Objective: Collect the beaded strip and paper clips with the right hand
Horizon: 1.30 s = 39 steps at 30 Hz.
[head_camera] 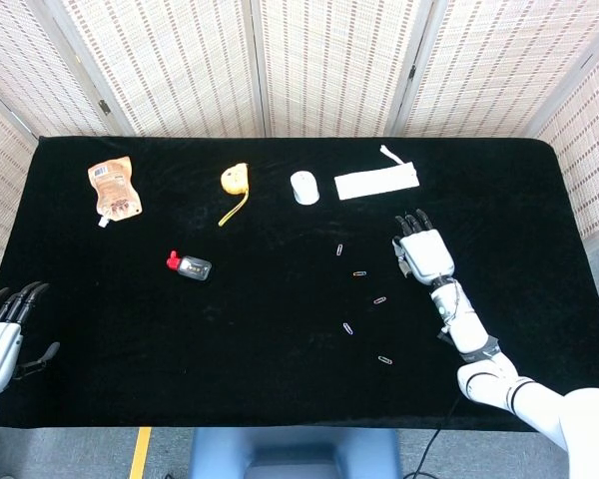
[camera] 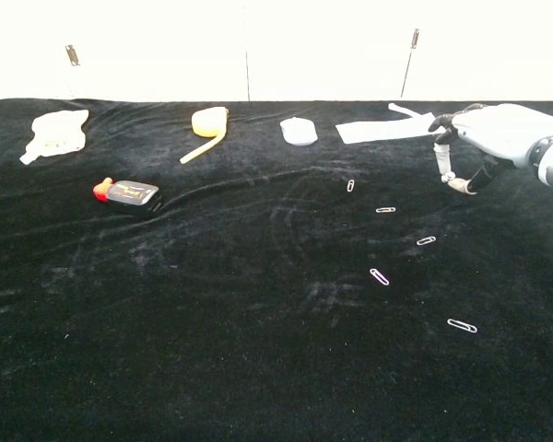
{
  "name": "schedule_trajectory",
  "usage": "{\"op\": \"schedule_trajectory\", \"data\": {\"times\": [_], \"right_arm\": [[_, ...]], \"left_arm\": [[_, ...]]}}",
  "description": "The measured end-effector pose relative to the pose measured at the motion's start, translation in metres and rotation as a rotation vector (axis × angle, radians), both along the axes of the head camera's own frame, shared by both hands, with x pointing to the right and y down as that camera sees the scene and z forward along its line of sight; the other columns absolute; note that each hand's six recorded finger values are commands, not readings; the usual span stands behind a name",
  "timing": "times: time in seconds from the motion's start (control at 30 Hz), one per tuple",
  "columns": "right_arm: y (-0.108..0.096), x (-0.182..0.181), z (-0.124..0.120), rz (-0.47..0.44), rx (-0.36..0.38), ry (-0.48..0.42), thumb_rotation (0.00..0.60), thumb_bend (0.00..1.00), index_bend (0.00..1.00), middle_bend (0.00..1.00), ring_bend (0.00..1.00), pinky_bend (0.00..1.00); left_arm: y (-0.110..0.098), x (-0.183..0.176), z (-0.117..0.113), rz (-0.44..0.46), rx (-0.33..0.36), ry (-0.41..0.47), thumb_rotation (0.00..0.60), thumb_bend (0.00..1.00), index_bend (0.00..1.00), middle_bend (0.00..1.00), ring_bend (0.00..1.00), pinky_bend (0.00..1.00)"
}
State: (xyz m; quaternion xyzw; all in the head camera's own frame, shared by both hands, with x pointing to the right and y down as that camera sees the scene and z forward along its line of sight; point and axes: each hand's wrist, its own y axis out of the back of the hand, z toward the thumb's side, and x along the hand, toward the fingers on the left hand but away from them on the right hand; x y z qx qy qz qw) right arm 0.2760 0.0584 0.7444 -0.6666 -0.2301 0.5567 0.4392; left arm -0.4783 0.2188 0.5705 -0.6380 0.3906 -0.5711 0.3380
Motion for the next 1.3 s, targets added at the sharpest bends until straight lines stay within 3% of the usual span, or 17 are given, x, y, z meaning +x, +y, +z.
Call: {"op": "schedule_trajectory", "data": {"times": [0.4,0.73,1.03,1.3], "right_arm": [[-0.001,-0.012,-0.014,0.024,-0.016,-0.078,0.600,0.41,0.81,0.15,0.15,0.00],[-0.003,-0.050,-0.017,0.066,-0.128,-0.221,0.600,0.41,0.81,0.15,0.15,0.00],[-0.011,-0.087,-0.014,0.003,-0.105,-0.198,0.600,0.41,0.81,0.15,0.15,0.00],[-0.015,-0.107,-0.005,0.000,-0.122,-0.185,0.600,0.41,0.81,0.15,0.15,0.00]], "left_arm": [[-0.001,-0.002,-0.001,-0.012,0.002,0.010,0.600,0.36,0.01,0.11,0.15,0.06],[-0.002,-0.014,-0.015,-0.061,0.034,0.035,0.600,0.36,0.02,0.11,0.15,0.06],[0.003,-0.024,-0.025,-0.091,0.050,0.062,0.600,0.36,0.02,0.11,0.15,0.06],[0.008,-0.029,-0.033,-0.103,0.069,0.080,0.600,0.36,0.02,0.11,0.15,0.06]]}}
